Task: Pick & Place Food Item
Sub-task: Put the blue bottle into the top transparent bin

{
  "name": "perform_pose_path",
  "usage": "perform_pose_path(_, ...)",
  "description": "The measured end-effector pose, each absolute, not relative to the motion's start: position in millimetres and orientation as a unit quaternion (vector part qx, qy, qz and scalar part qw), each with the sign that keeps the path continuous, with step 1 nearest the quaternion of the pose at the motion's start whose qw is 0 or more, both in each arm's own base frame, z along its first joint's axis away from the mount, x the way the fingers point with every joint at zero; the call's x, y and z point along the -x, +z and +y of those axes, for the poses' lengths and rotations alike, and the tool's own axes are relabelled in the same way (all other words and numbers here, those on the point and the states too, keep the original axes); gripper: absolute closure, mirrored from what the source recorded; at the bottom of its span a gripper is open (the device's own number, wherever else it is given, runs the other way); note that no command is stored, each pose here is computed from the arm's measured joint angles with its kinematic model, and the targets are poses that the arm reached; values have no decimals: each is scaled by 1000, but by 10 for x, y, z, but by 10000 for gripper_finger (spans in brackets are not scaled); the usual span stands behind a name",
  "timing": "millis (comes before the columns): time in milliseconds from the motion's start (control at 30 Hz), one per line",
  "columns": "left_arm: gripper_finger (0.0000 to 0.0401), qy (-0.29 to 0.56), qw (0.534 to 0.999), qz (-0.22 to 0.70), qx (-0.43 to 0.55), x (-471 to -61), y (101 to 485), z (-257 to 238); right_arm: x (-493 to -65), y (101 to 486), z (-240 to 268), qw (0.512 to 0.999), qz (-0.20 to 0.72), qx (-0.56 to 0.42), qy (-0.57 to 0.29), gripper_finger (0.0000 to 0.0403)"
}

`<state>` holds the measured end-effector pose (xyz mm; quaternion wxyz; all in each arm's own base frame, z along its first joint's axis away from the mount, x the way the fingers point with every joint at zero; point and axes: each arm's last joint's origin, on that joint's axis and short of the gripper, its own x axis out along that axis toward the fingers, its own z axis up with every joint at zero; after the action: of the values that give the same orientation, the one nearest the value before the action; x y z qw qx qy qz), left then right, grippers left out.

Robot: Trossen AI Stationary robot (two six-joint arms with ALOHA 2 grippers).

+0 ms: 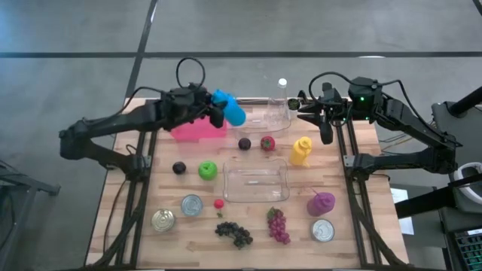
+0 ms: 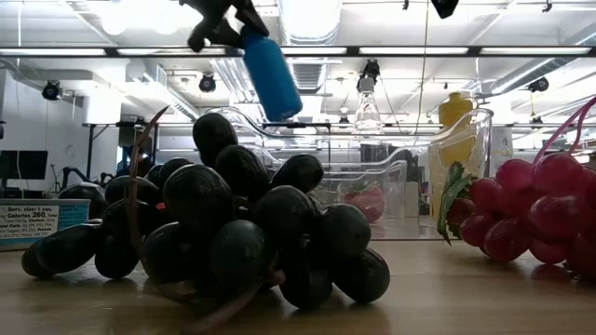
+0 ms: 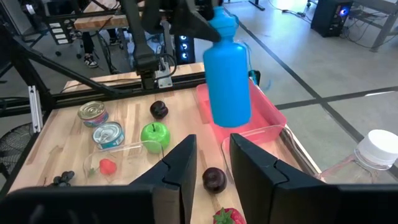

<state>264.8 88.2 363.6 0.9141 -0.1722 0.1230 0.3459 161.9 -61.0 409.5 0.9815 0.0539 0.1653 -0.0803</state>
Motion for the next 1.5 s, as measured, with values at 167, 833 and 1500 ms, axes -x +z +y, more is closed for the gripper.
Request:
perform_pose_path(167,188,340,917,140,153,-2862,3676,1116,-1618,4095,-610,982,165,-54,-80,325)
perform_pose_path(833,188,314,893,288,143,-3740,3141,1789,-1618,4095,-610,981,165,-54,-80,313)
perform_pose_path(1500,188,374,860,312,156,-3947,2538,2081,-1618,4095,-610,981,165,-54,-80,330)
